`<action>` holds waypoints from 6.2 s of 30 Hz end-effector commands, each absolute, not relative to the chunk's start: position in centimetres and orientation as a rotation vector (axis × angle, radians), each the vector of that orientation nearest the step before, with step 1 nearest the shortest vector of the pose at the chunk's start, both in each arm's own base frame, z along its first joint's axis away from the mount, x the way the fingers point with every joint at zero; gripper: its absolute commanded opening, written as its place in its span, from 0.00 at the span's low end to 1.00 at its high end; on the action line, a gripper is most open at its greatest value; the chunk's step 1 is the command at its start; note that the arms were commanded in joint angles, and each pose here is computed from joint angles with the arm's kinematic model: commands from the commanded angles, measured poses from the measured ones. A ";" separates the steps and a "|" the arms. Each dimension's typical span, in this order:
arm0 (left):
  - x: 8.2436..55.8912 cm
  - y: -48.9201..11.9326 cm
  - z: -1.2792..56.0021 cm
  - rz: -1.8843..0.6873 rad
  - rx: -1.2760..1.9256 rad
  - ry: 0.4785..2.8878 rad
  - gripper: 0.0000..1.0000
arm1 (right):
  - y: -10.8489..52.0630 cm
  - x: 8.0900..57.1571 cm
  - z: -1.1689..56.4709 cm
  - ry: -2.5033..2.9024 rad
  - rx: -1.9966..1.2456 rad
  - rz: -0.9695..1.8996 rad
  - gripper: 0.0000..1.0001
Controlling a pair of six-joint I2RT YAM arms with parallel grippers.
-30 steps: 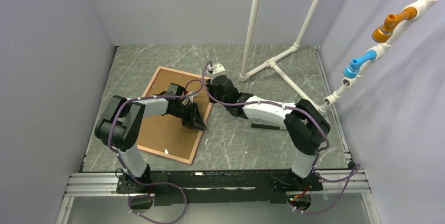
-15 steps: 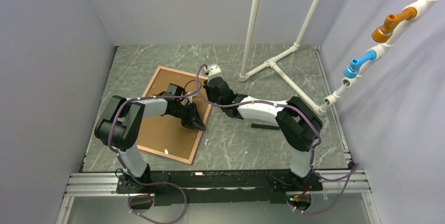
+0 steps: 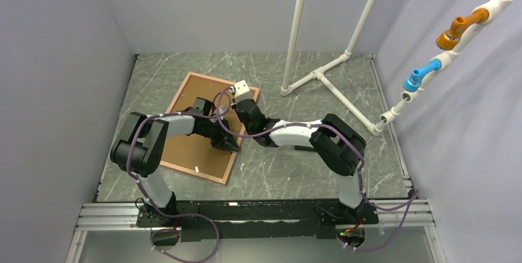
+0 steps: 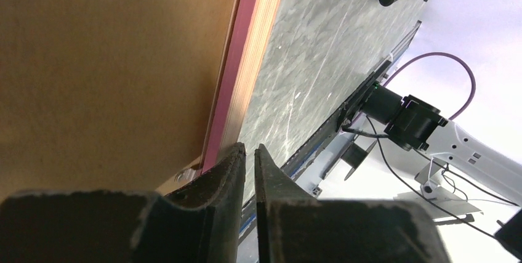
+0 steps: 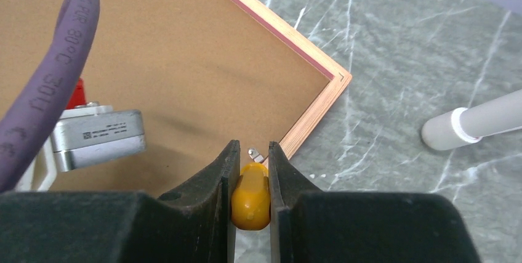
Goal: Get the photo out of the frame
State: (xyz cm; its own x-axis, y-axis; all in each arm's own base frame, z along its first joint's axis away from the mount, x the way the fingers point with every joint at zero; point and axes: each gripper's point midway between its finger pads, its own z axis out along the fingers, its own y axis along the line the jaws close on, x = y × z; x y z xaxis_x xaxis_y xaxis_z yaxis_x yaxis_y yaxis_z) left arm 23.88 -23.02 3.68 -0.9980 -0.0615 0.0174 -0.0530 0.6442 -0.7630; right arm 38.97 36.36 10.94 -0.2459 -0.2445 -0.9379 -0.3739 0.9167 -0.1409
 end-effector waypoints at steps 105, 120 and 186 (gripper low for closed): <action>27.6 -18.1 8.0 -0.559 0.275 2.604 0.56 | 26.0 30.6 14.8 1.986 -0.316 0.563 0.00; 22.7 -19.3 7.8 -0.413 0.176 2.536 0.82 | 22.3 28.5 17.9 1.806 -0.265 0.551 0.00; 25.8 -31.8 14.3 -0.860 0.006 2.482 0.67 | 19.6 28.5 19.8 1.850 -0.201 0.434 0.00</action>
